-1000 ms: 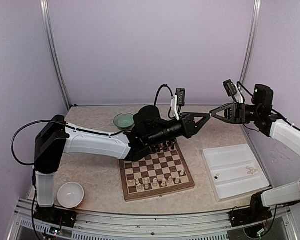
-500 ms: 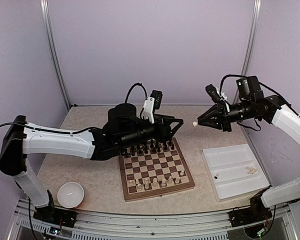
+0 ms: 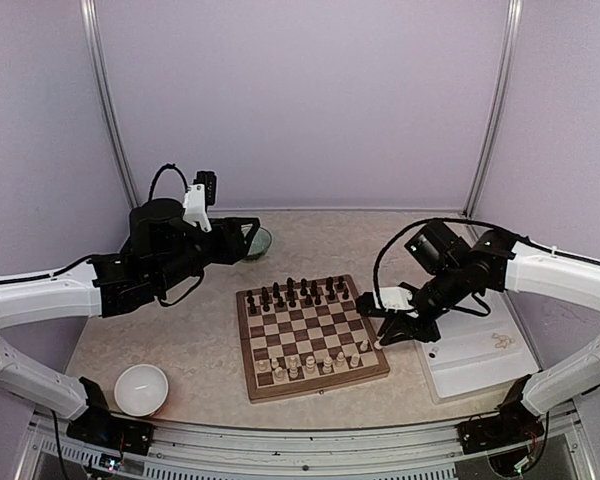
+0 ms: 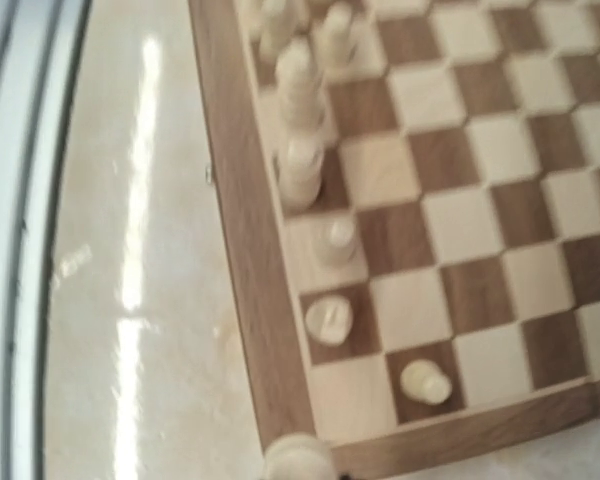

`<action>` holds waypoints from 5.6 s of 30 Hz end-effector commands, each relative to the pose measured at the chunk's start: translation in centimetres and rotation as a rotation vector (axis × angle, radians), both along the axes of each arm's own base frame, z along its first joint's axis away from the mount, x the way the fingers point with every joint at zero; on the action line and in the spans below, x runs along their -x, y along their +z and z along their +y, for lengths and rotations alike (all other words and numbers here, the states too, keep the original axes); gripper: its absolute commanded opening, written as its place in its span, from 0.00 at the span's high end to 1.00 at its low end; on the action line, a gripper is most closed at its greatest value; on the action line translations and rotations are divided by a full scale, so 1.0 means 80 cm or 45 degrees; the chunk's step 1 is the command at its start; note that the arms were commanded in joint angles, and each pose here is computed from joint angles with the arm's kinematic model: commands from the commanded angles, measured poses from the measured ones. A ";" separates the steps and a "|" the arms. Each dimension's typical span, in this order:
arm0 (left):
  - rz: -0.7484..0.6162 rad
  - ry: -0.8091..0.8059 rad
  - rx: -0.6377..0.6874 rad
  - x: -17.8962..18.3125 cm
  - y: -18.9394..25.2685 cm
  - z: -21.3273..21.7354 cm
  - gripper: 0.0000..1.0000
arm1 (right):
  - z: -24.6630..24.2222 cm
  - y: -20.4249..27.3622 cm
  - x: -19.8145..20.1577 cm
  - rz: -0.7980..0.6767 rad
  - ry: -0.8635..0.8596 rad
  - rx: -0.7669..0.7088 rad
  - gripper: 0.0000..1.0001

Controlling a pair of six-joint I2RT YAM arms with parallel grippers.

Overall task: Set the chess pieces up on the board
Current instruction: Place the rook at h1, then pick up the pawn from the storage box, then pass from the right arm to the left

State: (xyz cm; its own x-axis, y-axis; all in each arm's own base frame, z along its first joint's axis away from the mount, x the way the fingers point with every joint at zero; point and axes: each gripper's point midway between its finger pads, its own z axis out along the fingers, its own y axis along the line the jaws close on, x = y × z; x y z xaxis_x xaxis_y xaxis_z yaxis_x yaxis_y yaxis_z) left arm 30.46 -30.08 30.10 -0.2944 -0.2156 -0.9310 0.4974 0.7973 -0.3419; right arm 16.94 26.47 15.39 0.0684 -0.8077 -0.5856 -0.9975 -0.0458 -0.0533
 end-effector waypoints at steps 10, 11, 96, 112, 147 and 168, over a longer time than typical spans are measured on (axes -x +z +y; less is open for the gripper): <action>0.107 0.173 -0.069 -0.007 -0.031 0.064 0.44 | 0.014 -0.077 -0.007 -0.050 0.080 0.261 0.97; 0.112 0.174 -0.076 -0.007 -0.033 0.064 0.44 | 0.014 -0.080 -0.008 -0.053 0.080 0.271 0.97; 0.168 -0.210 -0.298 -0.052 -0.064 -0.100 0.13 | -0.196 -0.173 -0.077 -0.004 -0.322 0.468 0.59; 0.147 -0.298 -0.292 -0.008 -0.049 -0.133 0.13 | -0.191 -0.183 -0.053 0.102 -0.262 0.444 0.85; 0.500 -0.988 0.130 0.095 -0.085 -0.332 0.52 | -0.073 0.060 -0.057 -0.094 -0.222 -0.194 0.94; 0.630 -1.017 0.103 0.113 -0.125 -0.335 0.68 | -0.040 0.071 -0.061 -0.102 -0.178 -0.226 0.94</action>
